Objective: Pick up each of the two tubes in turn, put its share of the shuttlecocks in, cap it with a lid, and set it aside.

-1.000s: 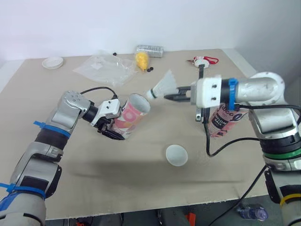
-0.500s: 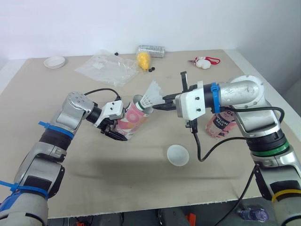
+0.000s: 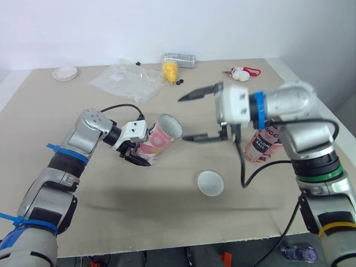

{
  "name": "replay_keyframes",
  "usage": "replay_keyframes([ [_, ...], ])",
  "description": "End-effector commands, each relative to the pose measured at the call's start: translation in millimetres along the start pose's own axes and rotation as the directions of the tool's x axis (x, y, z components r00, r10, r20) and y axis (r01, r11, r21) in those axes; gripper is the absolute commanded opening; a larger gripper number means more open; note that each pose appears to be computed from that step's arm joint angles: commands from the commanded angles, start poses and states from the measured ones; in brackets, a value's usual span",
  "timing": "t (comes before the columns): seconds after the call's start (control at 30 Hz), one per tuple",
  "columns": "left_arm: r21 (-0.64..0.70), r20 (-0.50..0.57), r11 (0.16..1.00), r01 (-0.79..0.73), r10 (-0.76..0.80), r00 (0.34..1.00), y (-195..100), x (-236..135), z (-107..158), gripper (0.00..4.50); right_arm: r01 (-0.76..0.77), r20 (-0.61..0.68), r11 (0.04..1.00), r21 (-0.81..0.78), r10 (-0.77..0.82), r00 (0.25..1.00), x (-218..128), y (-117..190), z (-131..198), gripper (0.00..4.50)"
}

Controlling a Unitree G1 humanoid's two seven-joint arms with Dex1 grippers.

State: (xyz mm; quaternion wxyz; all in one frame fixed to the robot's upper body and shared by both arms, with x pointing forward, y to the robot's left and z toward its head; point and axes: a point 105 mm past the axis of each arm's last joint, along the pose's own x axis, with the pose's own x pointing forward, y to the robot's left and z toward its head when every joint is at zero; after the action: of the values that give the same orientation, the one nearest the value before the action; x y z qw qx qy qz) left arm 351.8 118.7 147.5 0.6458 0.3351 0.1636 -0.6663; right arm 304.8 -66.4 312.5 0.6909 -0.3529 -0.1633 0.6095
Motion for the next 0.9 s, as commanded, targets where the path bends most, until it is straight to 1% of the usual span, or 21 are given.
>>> replay_keyframes([
  [0.03,0.059,-0.005,0.998,-0.014,0.014,1.000,7,-4,13,3.05,0.028,-0.024,0.997,0.069,-0.026,0.999,-12,-17,9,3.93],
  [0.07,0.066,-0.006,0.998,-0.011,0.011,1.000,7,-4,14,3.05,0.004,-0.061,0.998,0.056,0.000,0.998,-9,-16,5,3.50],
  [0.1,0.070,-0.007,0.997,-0.008,0.008,1.000,7,-3,16,3.05,-0.020,-0.100,0.998,0.057,0.025,0.995,-5,-15,0,3.35],
  [0.13,0.073,-0.011,0.997,-0.003,0.004,1.000,7,-3,16,3.05,-0.057,-0.131,0.998,0.038,0.062,0.989,0,-11,-3,2.76],
  [0.17,0.077,-0.015,0.997,0.003,-0.002,1.000,7,-3,17,3.05,-0.097,-0.174,0.995,0.014,0.098,0.980,3,-7,-9,2.43],
  [0.2,0.081,-0.018,0.997,0.006,-0.005,1.000,8,-3,18,3.05,-0.150,-0.219,0.988,-0.022,0.142,0.965,8,-1,-15,1.73],
  [0.23,0.082,-0.019,0.997,0.009,-0.007,1.000,8,-3,19,3.05,-0.187,-0.246,0.981,-0.044,0.171,0.954,11,2,-19,1.37],
  [0.27,0.081,-0.019,0.997,0.013,-0.011,1.000,8,-2,20,3.05,-0.209,-0.260,0.976,-0.058,0.188,0.947,14,4,-21,0.83],
  [0.3,0.082,-0.022,0.997,0.017,-0.015,1.000,8,-2,20,3.05,-0.243,-0.275,0.967,-0.081,0.213,0.938,17,7,-22,0.39],
  [0.33,0.082,-0.024,0.996,0.020,-0.018,1.000,8,-2,21,3.05,-0.274,-0.288,0.956,-0.100,0.236,0.928,20,9,-24,0.09],
  [0.6,0.053,-0.009,0.998,0.043,-0.043,0.999,8,0,29,3.05,-0.422,-0.384,0.884,-0.203,0.325,0.864,61,21,-41,0.09],
  [0.77,0.050,0.002,0.998,0.045,-0.045,0.999,8,0,34,3.05,-0.522,-0.445,0.832,-0.185,0.403,0.800,80,35,-57,0.09],
  [0.9,0.052,0.003,0.998,0.043,-0.043,0.999,8,0,34,3.05,-0.556,-0.454,0.810,-0.186,0.431,0.780,88,40,-60,0.09],
])
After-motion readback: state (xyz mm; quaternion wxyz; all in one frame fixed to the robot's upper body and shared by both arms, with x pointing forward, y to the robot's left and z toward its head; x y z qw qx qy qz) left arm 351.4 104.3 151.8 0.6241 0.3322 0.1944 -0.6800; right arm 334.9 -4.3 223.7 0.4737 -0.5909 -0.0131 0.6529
